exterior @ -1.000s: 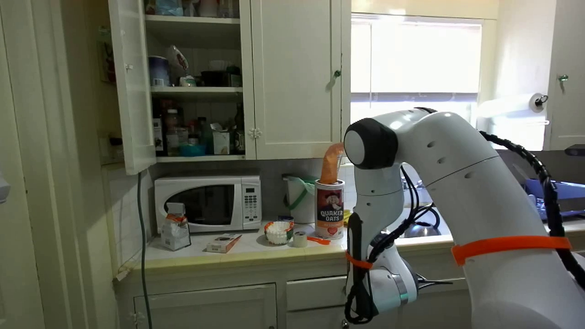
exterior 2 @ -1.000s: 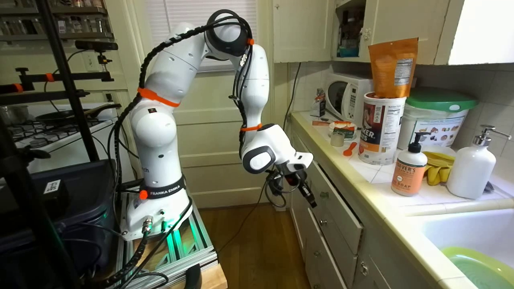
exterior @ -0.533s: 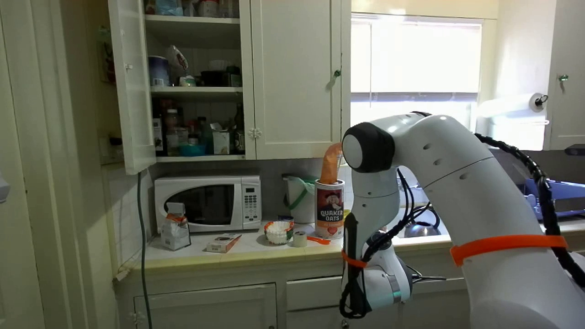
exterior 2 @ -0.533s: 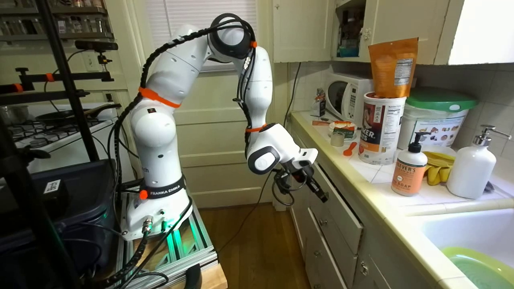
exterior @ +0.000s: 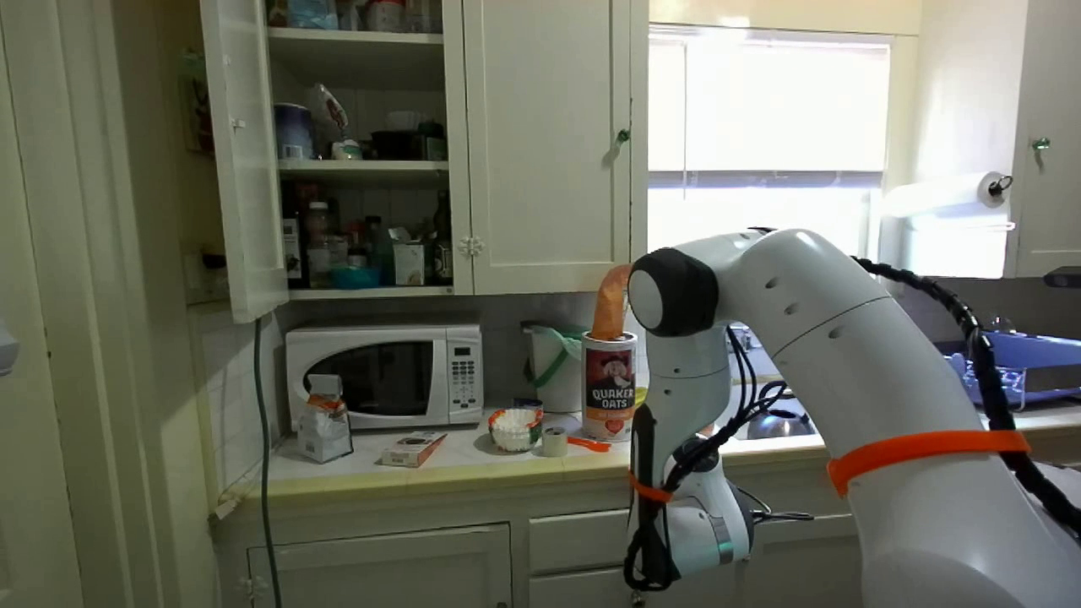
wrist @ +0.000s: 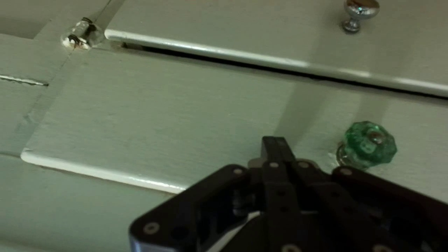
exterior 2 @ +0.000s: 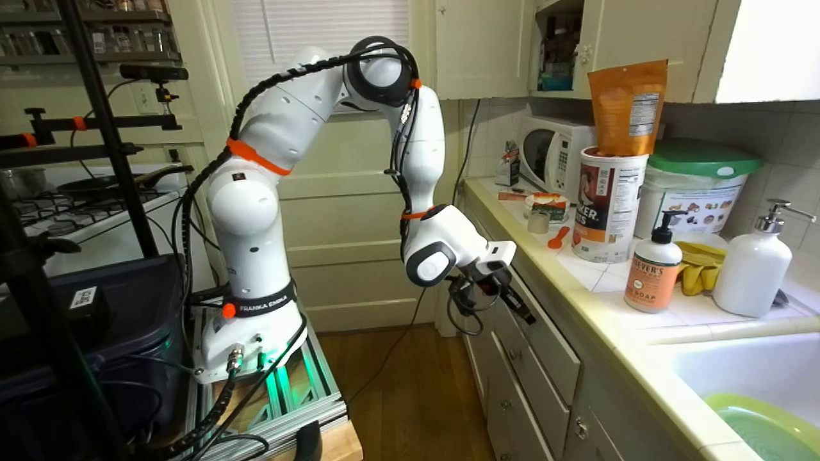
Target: Close the open drawer.
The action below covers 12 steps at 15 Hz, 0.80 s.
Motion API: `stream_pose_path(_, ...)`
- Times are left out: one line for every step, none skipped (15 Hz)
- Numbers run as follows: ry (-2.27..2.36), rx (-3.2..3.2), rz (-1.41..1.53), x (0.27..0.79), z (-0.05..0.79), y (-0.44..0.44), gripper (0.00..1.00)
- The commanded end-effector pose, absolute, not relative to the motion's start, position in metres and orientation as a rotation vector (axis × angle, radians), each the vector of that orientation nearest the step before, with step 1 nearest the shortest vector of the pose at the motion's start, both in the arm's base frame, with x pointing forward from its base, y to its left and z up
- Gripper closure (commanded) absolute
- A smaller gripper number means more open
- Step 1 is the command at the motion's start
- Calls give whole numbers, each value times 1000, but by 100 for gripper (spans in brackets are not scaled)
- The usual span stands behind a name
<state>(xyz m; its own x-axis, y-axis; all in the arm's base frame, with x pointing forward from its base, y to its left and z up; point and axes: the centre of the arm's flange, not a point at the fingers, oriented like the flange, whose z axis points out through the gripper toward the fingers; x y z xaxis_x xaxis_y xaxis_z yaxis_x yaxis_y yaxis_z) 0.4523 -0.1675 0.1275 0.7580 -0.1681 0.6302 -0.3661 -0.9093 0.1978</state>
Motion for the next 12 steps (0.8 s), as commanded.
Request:
stream_pose_path(-422, 2591, 967, 466, 112, -185, 100)
stream_pose_path(-424, 2581, 976, 468, 111, -189, 100)
stream_pose_path(-429, 2572, 982, 469, 111, -191, 100)
stream_pose_path(-432, 2558, 986, 470, 112, -196, 100)
stream_pose_path(-436, 2540, 992, 471, 113, -203, 100)
stream_pose_path(-457, 2558, 989, 472, 116, -208, 100)
stream_pose_path(-460, 2555, 979, 475, 116, -218, 100)
stream_pose_path(-463, 2556, 972, 476, 116, -222, 100)
stream_pose_path(-467, 2559, 965, 476, 115, -227, 100)
stream_pose_path(-464, 2553, 963, 475, 114, -230, 100)
stream_pose_path(-465, 2565, 952, 473, 114, -229, 100)
stream_pose_path(-453, 2559, 956, 471, 113, -226, 100)
